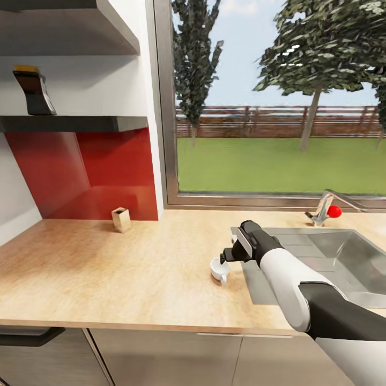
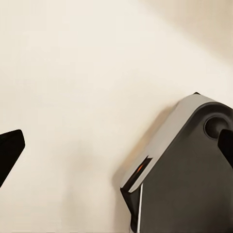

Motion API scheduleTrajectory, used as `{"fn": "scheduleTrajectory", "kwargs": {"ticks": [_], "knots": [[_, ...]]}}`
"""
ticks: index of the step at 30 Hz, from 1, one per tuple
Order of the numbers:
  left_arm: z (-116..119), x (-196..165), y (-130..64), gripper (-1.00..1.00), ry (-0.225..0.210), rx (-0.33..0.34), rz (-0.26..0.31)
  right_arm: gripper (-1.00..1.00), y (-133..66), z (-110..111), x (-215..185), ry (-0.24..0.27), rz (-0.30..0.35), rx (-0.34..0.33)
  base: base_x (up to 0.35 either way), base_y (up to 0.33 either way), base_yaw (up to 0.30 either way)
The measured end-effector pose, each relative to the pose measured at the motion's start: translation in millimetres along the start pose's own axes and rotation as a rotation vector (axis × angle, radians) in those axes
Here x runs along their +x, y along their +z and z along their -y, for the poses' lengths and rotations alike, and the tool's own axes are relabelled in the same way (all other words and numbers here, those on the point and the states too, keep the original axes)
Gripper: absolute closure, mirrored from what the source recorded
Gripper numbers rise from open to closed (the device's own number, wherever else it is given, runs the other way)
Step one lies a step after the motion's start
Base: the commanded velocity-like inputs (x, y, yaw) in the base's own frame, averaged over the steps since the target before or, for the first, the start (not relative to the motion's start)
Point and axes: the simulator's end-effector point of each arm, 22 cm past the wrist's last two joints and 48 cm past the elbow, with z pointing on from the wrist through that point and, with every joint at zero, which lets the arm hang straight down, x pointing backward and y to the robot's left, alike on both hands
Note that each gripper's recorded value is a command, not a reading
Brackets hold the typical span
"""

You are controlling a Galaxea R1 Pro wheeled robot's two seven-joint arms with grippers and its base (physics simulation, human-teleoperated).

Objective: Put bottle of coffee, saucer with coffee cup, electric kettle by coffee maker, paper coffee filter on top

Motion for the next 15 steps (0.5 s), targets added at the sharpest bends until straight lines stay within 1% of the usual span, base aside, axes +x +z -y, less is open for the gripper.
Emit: {"fn": "scheduleTrajectory", "kwargs": {"ticks": [6, 13, 14, 15], "knots": [[3, 2, 6.1, -1.0, 0.0, 0.001, -0.001, -1.0, 11.1, 3, 8, -0.003, -0.021, 0.013, 0.0, 0.0, 0.0], [6, 4, 13.6, -1.0, -0.001, 0.002, -0.002, -1.0, 19.9, 4, 11, -0.004, -0.025, 0.019, 0.0, 0.0, 0.0], [6, 5, 14.7, -1.0, -0.001, 0.002, -0.002, 1.0, 21.1, 4, 11, -0.005, -0.025, 0.02, 0.0, 0.0, 0.0], [6, 4, 14.8, -1.0, -0.001, 0.003, 0.0, 1.0, 21.3, 3, 12, -0.006, -0.026, 0.02, 0.0, 0.0, 0.0]]}}
